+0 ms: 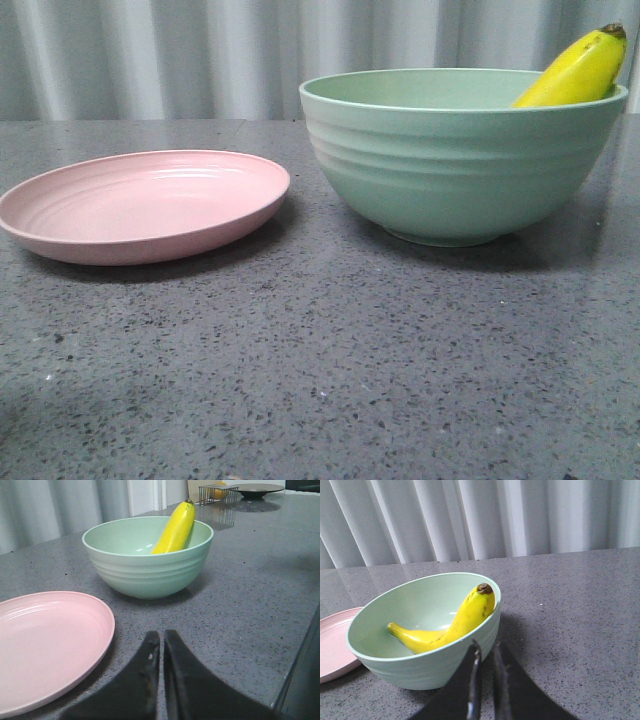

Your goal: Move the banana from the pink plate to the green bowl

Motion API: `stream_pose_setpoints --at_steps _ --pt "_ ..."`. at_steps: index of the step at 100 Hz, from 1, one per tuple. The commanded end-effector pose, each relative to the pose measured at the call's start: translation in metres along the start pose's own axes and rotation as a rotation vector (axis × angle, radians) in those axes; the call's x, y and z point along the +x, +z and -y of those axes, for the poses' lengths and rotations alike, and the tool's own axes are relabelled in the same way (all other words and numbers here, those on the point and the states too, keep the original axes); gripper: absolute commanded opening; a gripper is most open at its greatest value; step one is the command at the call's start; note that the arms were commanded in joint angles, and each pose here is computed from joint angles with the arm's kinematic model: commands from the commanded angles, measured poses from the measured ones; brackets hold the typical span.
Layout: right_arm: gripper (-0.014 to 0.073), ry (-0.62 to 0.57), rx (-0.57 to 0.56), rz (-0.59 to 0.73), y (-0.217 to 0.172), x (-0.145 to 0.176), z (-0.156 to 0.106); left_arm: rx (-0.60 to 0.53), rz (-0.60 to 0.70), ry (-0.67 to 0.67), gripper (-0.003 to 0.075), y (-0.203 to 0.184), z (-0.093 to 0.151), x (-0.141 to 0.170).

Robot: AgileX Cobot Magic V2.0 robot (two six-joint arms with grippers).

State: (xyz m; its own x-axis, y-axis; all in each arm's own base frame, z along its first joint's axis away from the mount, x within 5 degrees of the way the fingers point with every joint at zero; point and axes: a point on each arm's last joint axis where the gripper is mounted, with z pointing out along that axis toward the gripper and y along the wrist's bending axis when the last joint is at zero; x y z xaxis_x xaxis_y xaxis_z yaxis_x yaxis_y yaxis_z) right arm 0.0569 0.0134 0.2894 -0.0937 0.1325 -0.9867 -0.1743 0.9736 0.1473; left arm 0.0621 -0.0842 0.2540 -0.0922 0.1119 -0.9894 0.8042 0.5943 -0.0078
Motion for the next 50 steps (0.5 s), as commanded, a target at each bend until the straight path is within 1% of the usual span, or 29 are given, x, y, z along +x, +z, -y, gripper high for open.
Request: stream_pose_setpoints --at_steps 1,4,9,15,24,34,50 --pt "-0.003 -0.018 0.011 0.088 -0.002 -0.014 0.0 0.001 0.092 -0.007 -0.002 -0.001 0.0 -0.015" --pt "-0.003 -0.018 0.011 0.088 -0.002 -0.014 0.0 0.001 0.092 -0.007 -0.002 -0.001 0.0 -0.015" --pt "-0.003 -0.018 0.011 0.088 -0.002 -0.014 0.0 -0.008 0.094 -0.053 -0.002 -0.001 -0.001 -0.015" --pt "-0.003 -0.018 0.011 0.088 -0.002 -0.014 0.0 -0.043 0.137 -0.103 -0.002 -0.001 -0.005 -0.016" --pt "-0.003 -0.018 0.011 0.088 -0.002 -0.014 0.0 -0.09 0.19 -0.078 -0.002 -0.002 -0.01 -0.013" --pt "-0.003 -0.018 0.011 0.088 -0.002 -0.014 0.0 -0.153 0.217 -0.091 -0.002 -0.002 -0.016 -0.004" --pt "-0.003 -0.018 0.011 0.088 -0.002 -0.014 0.0 -0.282 0.191 -0.093 -0.002 -0.006 -0.028 0.018"
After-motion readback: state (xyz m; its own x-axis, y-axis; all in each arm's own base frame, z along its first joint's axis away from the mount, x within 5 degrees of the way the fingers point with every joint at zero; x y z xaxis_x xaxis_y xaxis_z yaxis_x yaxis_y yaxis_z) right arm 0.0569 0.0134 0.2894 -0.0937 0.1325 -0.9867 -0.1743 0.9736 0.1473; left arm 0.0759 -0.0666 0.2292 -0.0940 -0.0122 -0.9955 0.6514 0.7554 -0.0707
